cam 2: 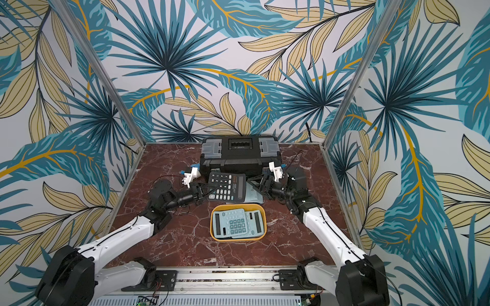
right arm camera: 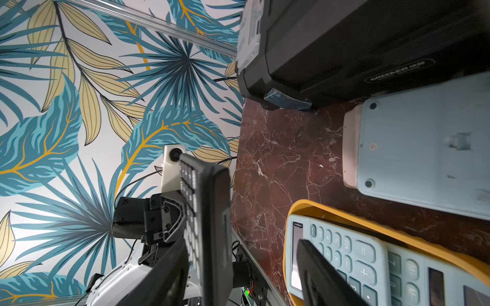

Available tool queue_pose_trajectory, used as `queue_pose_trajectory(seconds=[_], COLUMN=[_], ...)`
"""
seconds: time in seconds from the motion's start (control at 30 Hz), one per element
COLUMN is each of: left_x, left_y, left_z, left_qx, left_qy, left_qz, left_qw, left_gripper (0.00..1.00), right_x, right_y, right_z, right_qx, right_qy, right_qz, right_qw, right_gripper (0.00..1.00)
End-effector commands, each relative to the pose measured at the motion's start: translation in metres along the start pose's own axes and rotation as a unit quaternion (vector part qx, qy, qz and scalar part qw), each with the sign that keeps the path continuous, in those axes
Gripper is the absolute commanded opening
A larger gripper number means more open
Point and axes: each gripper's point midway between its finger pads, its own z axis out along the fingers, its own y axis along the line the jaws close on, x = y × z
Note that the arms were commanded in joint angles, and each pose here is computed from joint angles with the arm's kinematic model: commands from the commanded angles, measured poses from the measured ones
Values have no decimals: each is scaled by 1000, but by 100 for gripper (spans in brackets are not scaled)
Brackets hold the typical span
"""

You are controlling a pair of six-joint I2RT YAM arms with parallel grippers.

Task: Put the calculator in the storage box
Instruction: Pick up the calculator at the center of the board.

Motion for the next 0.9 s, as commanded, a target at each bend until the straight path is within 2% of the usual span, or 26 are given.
queue_pose_trajectory(seconds=[0.0, 0.13, 0.27, 0.4, 0.5, 0.6, 0.73, 0.87], left_x=[3, 4, 4, 5, 6, 6, 5, 4], left_y=[2, 3, 4, 3, 4, 4, 6, 10], left_z=[-1, 0, 0, -1, -1, -1, 1, 3], left_qx=[-1, -1, -1, -2, -5, -4, -7, -10], left_qy=[1, 2, 3, 3, 3, 5, 5, 6], left_qz=[11, 11, 9, 10, 11, 11, 9, 6], left_qw=[1000, 1000, 1000, 1000, 1000, 1000, 1000, 1000], left_gripper=[2, 2, 2, 2, 2, 2, 2, 2], right_x=[8, 21, 30, 24, 21, 21, 21, 22], right_y=[-6, 6, 7, 9, 10, 10, 10, 9], right_z=[0, 16, 29, 32, 33, 33, 33, 32], right_qx=[-9, -49, -36, -42, -42, -42, -40, -37], right_qy=[6, 45, 62, 52, 47, 48, 49, 51], right_qz=[1, 4, -7, -4, -6, -4, -5, -4], right_qw=[1000, 998, 997, 998, 998, 998, 998, 998], right_gripper=[70, 70, 67, 58, 43, 40, 24, 15])
